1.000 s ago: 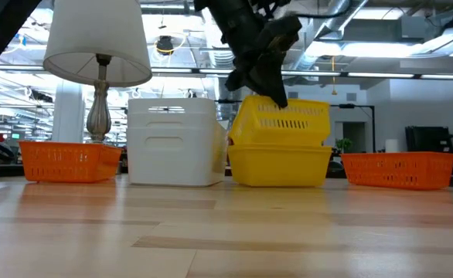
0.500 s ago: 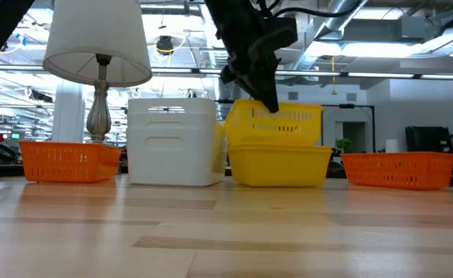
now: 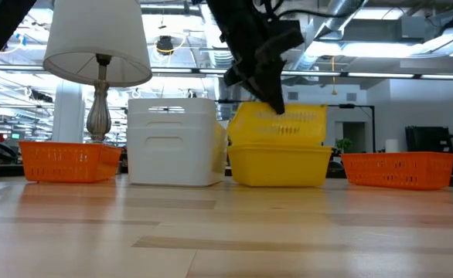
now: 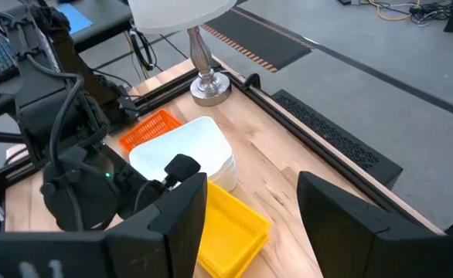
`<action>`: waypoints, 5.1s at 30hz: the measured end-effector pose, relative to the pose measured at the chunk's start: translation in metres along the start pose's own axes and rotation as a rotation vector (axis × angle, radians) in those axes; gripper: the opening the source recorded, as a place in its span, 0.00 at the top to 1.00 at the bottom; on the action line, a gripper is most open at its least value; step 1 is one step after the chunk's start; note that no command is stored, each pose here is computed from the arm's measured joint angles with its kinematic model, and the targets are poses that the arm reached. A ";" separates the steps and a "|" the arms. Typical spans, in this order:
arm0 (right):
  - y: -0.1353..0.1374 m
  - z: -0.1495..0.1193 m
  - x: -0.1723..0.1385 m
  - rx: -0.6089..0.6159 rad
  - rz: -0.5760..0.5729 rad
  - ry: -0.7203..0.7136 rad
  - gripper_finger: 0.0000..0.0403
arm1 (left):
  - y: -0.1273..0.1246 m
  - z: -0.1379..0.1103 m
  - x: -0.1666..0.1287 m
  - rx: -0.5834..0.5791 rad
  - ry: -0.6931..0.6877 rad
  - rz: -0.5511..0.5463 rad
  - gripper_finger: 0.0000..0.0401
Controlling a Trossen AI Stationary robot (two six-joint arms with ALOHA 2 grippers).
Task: Stack baskets by color
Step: Stack the bottom yellow bin on top of the top yellow bin, then stack the bottom orange bin on top of the top right orange bin
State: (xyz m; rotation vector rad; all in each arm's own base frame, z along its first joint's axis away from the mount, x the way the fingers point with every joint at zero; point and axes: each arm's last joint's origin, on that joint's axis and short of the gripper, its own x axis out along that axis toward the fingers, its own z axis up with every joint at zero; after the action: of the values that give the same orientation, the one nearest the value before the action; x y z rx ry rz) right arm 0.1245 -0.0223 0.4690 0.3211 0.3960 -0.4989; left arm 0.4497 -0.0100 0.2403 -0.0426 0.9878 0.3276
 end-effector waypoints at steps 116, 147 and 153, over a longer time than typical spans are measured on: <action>0.163 -0.245 0.053 0.147 0.162 0.966 0.55 | -0.012 0.044 -0.099 0.204 -0.271 -0.406 0.45; 0.160 -0.268 0.023 0.281 -0.031 0.907 0.55 | -0.054 -0.005 0.072 0.492 -0.137 -0.521 0.46; 0.160 -0.267 0.025 0.288 -0.035 0.904 0.55 | -0.059 -0.018 0.083 0.501 -0.049 -0.535 0.55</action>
State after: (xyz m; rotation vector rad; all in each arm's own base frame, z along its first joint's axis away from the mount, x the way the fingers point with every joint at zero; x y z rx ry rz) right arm 0.1506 0.2049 0.2560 0.8226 1.2125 -0.4229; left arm 0.4946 -0.0488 0.1550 0.1542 0.9474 -0.4101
